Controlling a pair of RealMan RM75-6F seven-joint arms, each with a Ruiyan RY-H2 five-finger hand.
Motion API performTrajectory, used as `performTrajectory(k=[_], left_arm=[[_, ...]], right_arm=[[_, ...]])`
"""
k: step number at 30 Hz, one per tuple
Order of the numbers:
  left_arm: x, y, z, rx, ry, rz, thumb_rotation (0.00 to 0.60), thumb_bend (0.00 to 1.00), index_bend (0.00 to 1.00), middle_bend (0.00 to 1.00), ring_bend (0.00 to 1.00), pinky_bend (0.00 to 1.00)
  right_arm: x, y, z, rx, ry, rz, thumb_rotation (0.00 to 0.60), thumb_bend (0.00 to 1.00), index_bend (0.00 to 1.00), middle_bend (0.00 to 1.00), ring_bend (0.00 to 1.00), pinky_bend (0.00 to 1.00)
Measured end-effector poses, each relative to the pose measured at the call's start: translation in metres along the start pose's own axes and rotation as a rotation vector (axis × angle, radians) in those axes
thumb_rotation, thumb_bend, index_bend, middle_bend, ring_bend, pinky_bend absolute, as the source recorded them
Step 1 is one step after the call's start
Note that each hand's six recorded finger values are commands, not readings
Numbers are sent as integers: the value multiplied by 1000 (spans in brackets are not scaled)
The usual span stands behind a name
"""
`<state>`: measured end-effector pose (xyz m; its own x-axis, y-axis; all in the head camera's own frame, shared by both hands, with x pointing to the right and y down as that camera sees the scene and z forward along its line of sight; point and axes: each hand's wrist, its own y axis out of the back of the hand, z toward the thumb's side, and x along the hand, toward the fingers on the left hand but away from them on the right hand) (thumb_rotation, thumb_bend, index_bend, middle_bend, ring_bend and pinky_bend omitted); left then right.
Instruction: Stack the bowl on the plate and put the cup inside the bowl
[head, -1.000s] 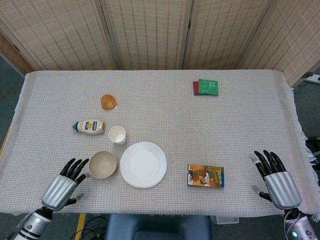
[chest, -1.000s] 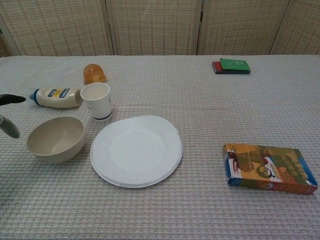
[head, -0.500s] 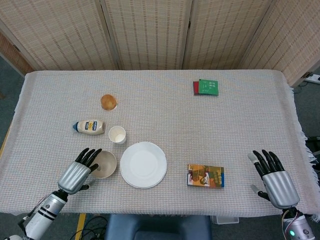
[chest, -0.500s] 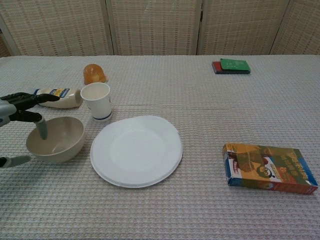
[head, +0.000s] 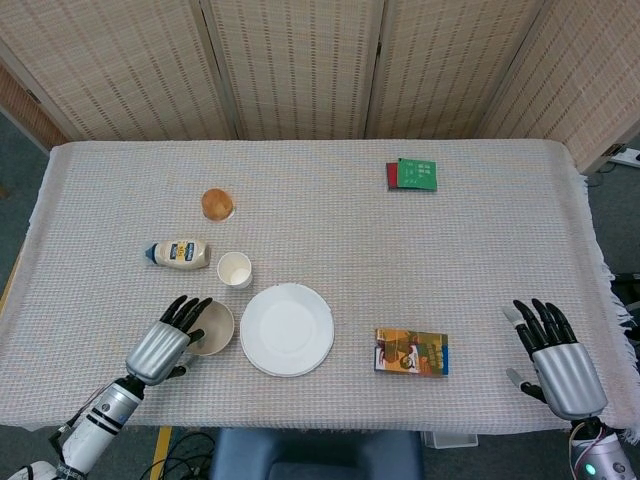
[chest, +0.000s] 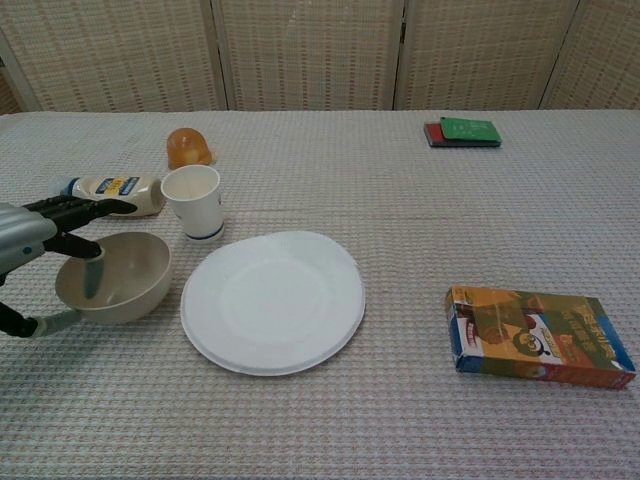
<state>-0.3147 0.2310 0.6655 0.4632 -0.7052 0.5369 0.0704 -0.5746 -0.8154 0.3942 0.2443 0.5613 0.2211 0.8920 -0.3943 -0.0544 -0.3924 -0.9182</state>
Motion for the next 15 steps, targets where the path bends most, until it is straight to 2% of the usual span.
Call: performTrajectory(k=[7, 15], left_arm=[[1, -3, -3, -9, 9, -5, 600, 353, 559, 44, 0, 57], [2, -4, -2, -4, 10, 10, 600, 382, 648, 70, 0, 57]], right_arm=[[-2, 0, 0, 1, 0, 0, 600, 165, 91, 78, 3, 77], [-3, 1, 0, -3, 1, -5, 600, 165, 91, 78, 3, 77]])
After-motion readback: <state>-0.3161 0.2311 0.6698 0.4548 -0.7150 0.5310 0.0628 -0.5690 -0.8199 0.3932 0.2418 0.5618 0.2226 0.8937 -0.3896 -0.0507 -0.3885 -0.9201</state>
